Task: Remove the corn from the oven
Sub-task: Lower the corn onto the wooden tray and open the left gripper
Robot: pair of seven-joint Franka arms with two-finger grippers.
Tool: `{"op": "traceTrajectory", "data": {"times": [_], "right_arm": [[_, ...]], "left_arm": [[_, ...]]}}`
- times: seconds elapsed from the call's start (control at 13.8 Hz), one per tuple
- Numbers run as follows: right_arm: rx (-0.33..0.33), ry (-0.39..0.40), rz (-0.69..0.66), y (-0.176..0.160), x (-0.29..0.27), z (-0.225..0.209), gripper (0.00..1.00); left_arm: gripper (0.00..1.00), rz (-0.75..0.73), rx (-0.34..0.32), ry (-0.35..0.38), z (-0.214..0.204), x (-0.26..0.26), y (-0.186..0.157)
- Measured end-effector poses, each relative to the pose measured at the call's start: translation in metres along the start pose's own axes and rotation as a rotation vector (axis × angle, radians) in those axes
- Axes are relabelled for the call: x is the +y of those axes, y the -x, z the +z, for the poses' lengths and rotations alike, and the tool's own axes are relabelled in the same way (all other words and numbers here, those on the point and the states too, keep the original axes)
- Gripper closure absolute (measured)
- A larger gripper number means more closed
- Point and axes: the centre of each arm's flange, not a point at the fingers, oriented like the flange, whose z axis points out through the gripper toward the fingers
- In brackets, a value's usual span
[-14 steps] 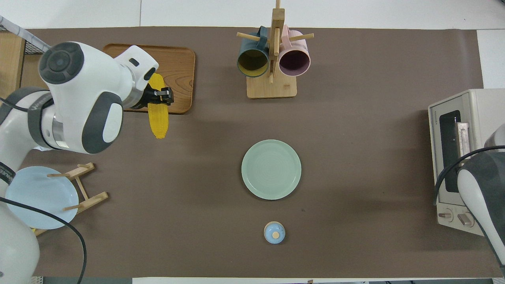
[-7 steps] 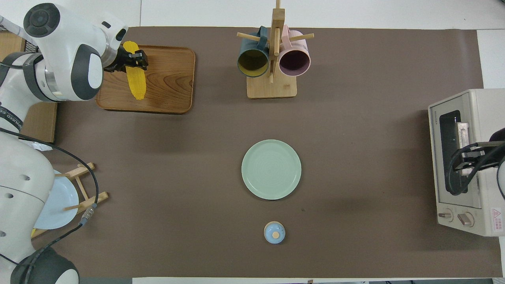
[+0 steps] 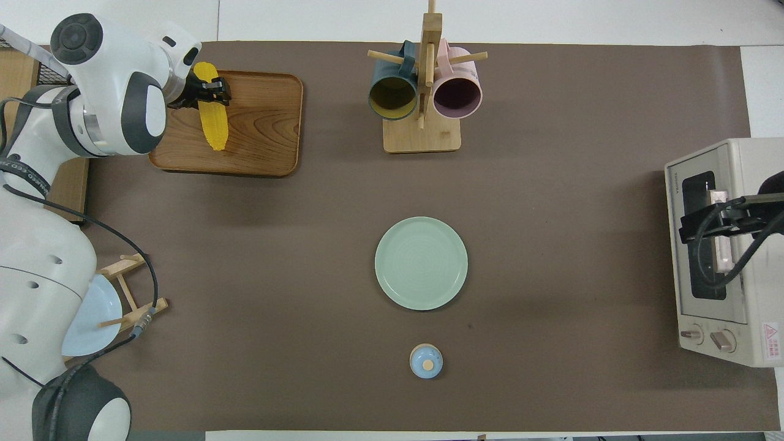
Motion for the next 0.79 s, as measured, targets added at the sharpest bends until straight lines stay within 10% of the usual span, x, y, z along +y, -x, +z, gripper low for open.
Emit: {"op": "traceTrajectory", "data": {"times": [0.14,0.43,0.79], "right_arm": [[-0.009,0.003,-0.017,-0.010,-0.008,-0.003,0.00],[-0.020,-0.001,-0.005,-0.022,-0.001,-0.005,0.00],[-0.005,-0.001,-0.002,-0.022,0.001,-0.012,0.00]], "left_arm": [[0.44,0.025,0.002,0.000,0.001,0.000,0.000],[0.01,0.034,0.014,0.000,-0.005,-0.001,-0.003],[0.00,0.031,0.020,-0.003,-0.073,-0.002,-0.007]]}}
